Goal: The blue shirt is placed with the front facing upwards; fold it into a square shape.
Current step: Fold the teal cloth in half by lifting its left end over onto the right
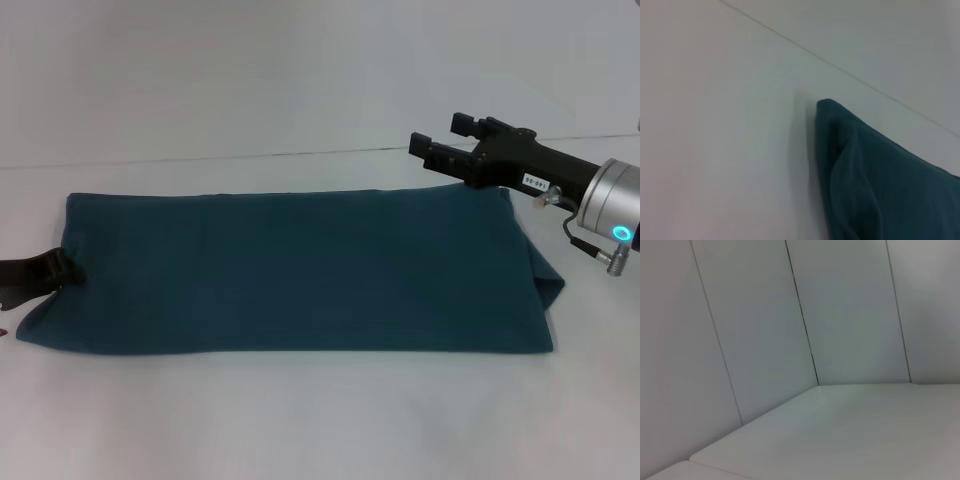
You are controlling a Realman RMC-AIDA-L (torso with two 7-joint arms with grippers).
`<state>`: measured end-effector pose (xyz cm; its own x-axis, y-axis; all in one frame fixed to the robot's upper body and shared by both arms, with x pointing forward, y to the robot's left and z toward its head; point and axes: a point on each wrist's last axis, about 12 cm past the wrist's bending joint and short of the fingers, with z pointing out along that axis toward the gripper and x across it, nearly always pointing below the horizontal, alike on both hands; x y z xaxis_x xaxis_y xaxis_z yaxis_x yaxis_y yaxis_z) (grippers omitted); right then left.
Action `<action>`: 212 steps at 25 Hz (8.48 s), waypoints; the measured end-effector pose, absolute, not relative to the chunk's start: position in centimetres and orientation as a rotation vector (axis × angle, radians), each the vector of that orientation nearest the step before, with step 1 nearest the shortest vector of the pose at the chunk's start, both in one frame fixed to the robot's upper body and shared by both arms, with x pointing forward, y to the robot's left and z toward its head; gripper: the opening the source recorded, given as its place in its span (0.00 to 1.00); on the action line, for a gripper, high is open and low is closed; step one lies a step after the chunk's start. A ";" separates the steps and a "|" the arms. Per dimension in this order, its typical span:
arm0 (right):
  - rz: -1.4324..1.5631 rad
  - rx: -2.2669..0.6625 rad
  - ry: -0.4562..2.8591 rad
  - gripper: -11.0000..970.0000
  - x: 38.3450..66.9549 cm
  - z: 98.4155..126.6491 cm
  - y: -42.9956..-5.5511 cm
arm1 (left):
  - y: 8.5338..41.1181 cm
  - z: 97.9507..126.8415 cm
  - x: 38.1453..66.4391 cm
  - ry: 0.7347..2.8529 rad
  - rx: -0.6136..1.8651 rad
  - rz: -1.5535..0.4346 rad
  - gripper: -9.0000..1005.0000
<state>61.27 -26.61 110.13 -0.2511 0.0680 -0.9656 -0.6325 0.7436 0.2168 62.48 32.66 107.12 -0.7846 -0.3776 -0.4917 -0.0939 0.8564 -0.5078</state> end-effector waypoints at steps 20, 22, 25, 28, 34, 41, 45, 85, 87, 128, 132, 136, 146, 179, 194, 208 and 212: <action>0.719 -0.525 1.737 0.91 61.0 109.6 -25.7 | 31.0 109.1 63.0 2.348 -0.241 -0.653 0.06; 0.720 -0.524 1.738 0.91 60.9 109.6 -25.7 | 30.9 109.1 63.0 2.348 -0.236 -0.655 0.06; 0.724 -0.528 1.742 0.91 60.9 109.5 -25.5 | 30.7 109.0 63.0 2.351 -0.225 -0.657 0.06; 0.731 -0.550 1.756 0.91 60.9 109.2 -25.0 | 30.3 108.9 62.8 2.350 -0.207 -0.670 0.06; 0.731 -0.599 1.786 0.91 60.8 108.6 -24.1 | 29.8 109.4 62.8 2.323 -0.180 -0.707 0.06; 0.721 -0.623 1.823 0.91 61.0 108.0 -23.1 | 29.0 109.9 62.8 2.314 -0.151 -0.733 0.06; 0.712 -0.639 1.848 0.91 61.1 107.5 -22.5 | 28.6 110.4 62.8 2.304 -0.126 -0.750 0.06; 0.596 -0.722 1.940 0.91 62.4 105.9 -18.9 | 30.5 112.7 60.9 2.127 -0.097 -0.950 0.06; 0.594 -0.707 1.941 0.91 62.4 105.8 -19.2 | 31.2 112.5 60.6 2.132 -0.115 -0.935 0.06; 0.593 -0.677 1.960 0.91 62.0 105.3 -19.9 | 36.4 110.6 58.4 2.177 -0.211 -0.771 0.06; 0.594 -0.677 1.960 0.91 62.0 105.3 -19.8 | 37.3 110.3 58.4 2.190 -0.228 -0.749 0.06; 0.594 -0.674 1.960 0.91 62.0 105.3 -19.8 | 38.0 110.3 58.3 2.185 -0.241 -0.728 0.06; 0.587 -0.655 1.955 0.91 62.2 105.4 -20.0 | 39.2 110.1 58.2 2.186 -0.272 -0.692 0.06; 0.487 -0.487 1.990 0.91 62.1 104.8 -23.4 | 32.5 113.2 60.7 2.031 -0.080 -0.972 0.06; 0.421 -0.371 1.985 0.91 61.2 104.5 -27.0 | 26.6 115.1 61.8 1.931 0.022 -1.170 0.06; 0.422 -0.366 1.986 0.91 60.9 104.3 -27.2 | 21.6 113.0 62.5 2.029 0.064 -1.172 0.06; 0.417 -0.376 1.983 0.91 60.9 104.3 -27.2 | 20.0 112.7 62.9 2.059 0.094 -1.163 0.06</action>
